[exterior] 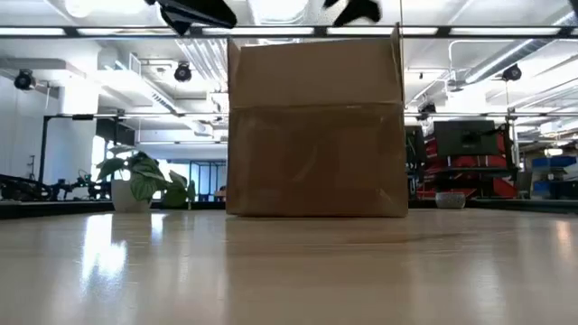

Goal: Wrap mug
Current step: Return to Home Position

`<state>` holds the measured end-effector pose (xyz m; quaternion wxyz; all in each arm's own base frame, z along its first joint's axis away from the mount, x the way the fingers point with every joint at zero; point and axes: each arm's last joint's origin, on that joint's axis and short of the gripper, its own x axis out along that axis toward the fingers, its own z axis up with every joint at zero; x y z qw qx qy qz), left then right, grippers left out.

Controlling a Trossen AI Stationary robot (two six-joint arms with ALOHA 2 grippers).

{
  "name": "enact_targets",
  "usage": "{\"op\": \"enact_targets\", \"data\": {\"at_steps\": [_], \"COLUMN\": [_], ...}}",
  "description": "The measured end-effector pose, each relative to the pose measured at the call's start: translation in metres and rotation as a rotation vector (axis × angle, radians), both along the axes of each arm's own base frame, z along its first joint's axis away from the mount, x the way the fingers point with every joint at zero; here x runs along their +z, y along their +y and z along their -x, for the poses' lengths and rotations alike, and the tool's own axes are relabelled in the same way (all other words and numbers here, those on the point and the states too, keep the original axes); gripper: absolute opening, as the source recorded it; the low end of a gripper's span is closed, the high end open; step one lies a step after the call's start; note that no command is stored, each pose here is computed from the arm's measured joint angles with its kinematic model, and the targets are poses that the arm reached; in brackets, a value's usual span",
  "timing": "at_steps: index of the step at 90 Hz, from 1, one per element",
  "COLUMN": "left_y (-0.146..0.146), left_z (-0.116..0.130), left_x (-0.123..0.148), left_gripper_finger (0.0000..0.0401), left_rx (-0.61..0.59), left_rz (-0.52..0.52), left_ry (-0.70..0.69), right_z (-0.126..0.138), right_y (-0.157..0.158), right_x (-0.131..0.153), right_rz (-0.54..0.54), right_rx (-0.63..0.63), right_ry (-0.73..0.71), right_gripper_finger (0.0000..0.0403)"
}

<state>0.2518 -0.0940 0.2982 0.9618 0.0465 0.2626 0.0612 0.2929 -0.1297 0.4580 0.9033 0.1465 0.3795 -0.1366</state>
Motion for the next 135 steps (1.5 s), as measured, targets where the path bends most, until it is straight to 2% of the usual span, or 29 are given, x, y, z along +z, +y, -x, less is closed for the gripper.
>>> {"op": "enact_targets", "data": {"at_steps": [19, 28, 44, 56, 73, 101, 118, 126, 135], "left_y": [0.013, 0.021, 0.032, 0.038, 0.047, 0.05, 0.052, 0.054, 0.056], "left_z": [0.023, 0.039, 0.065, 0.08, 0.101, 0.115, 0.122, 0.125, 0.129], "left_x": [0.018, 0.023, 0.023, 0.012, -0.013, -0.032, -0.047, -0.054, -0.058], "left_gripper_finger": [0.0001, 0.0001, 0.0, 0.0, 0.0, 0.0, 0.0, 0.0, 0.0], "left_rx": [-0.005, 0.034, 0.063, 0.083, 0.118, 0.007, -0.028, -0.024, -0.006], "left_rz": [-0.026, -0.002, 0.036, 0.086, 0.156, 0.256, 0.256, 0.271, 0.265], "left_ry": [-0.015, -0.011, -0.027, -0.063, -0.074, -0.281, -0.31, -0.334, -0.343], "right_z": [0.023, 0.041, 0.062, 0.08, 0.098, 0.115, 0.118, 0.123, 0.131], "right_y": [0.03, 0.044, 0.062, 0.076, 0.095, 0.116, 0.123, 0.124, 0.124], "right_x": [-0.005, -0.011, -0.036, -0.057, -0.099, -0.168, -0.201, -0.222, -0.238], "right_rz": [0.016, 0.034, 0.065, 0.073, 0.023, -0.017, -0.006, -0.004, -0.066], "right_rx": [0.071, 0.105, 0.139, 0.154, 0.176, 0.231, 0.271, 0.276, 0.235], "right_ry": [-0.01, -0.013, -0.134, -0.206, -0.256, -0.43, -0.531, -0.503, -0.485], "right_gripper_finger": [0.0216, 0.0199, 0.0163, 0.0134, 0.0089, 0.0008, 0.0007, 0.0008, 0.0008]}}
